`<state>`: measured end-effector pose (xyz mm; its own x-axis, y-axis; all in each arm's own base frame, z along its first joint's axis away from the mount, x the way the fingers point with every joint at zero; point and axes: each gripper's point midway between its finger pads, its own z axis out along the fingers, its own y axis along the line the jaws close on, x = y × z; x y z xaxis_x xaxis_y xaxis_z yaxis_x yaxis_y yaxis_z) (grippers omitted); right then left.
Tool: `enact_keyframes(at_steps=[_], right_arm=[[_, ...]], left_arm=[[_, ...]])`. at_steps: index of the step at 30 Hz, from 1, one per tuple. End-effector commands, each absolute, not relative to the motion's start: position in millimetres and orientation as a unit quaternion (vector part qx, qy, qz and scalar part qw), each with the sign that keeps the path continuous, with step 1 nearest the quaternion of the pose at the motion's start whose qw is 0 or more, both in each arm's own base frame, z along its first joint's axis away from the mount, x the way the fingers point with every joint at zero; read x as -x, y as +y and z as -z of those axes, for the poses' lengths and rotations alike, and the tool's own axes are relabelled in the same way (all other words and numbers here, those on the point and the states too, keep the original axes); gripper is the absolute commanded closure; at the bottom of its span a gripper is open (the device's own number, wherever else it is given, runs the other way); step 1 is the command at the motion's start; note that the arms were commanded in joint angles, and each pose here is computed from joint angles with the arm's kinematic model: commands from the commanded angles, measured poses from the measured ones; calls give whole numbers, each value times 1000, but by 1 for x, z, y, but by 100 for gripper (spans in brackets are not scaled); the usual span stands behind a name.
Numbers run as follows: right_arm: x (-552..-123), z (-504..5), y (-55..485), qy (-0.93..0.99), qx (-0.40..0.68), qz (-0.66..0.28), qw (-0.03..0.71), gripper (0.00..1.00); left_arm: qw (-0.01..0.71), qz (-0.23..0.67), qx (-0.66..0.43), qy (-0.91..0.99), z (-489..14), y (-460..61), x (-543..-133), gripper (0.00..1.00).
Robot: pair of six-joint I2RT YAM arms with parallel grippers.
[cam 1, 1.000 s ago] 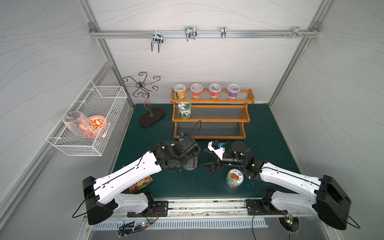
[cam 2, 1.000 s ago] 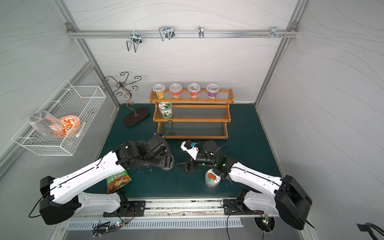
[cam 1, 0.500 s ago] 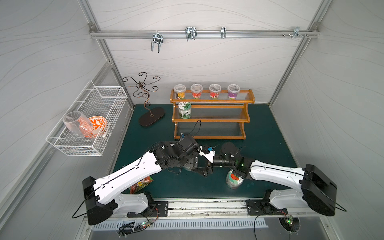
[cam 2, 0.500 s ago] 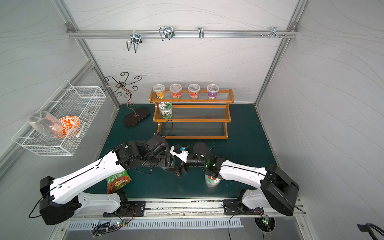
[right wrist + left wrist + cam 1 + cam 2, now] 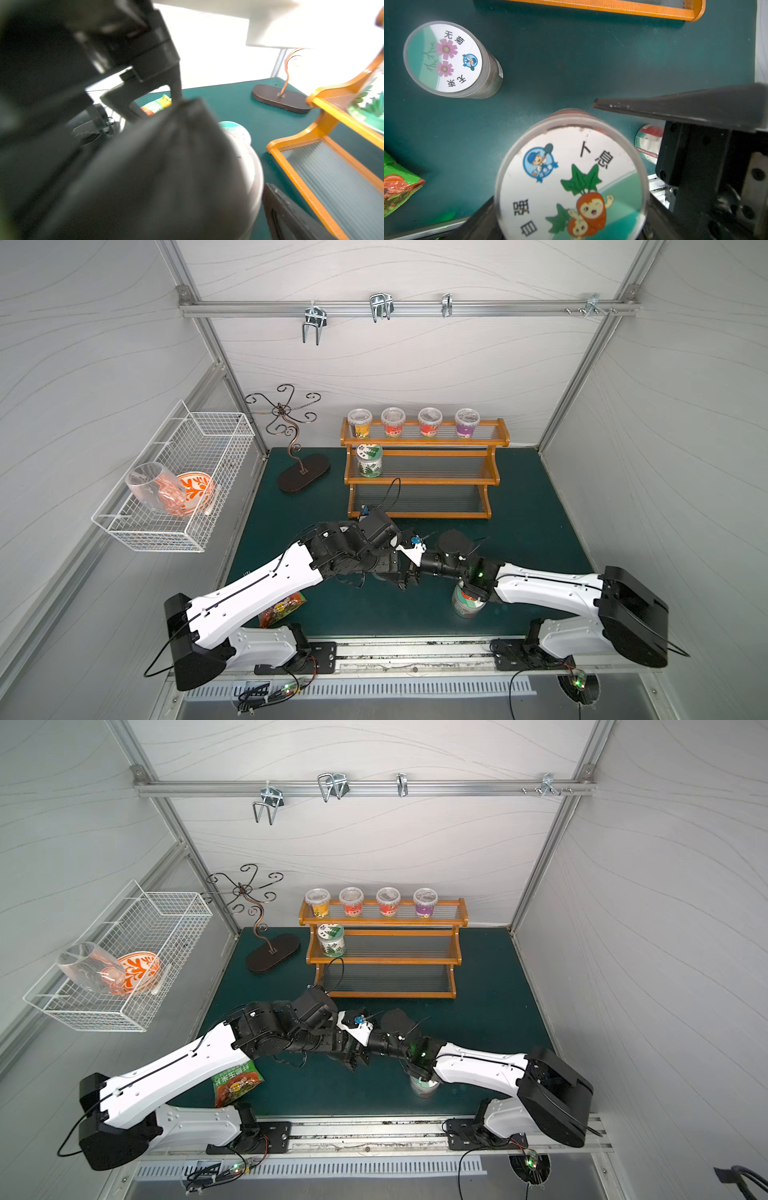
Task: Place the seed container on the shelf
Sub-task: Pick up the seed jar at the center of the board.
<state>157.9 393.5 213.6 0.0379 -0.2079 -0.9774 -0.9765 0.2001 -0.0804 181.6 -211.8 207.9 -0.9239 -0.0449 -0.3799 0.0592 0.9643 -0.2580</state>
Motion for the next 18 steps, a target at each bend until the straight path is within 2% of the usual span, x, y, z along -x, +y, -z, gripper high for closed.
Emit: enact_keyframes(at_steps=[1, 18], right_arm=[[-168, -215, 391, 591, 495, -347, 535, 1], [-160, -207, 375, 578, 514, -340, 536, 1]], left_arm=[[230, 200, 11, 952, -234, -230, -192, 30], [243, 229, 17, 943, -244, -238, -195, 30]])
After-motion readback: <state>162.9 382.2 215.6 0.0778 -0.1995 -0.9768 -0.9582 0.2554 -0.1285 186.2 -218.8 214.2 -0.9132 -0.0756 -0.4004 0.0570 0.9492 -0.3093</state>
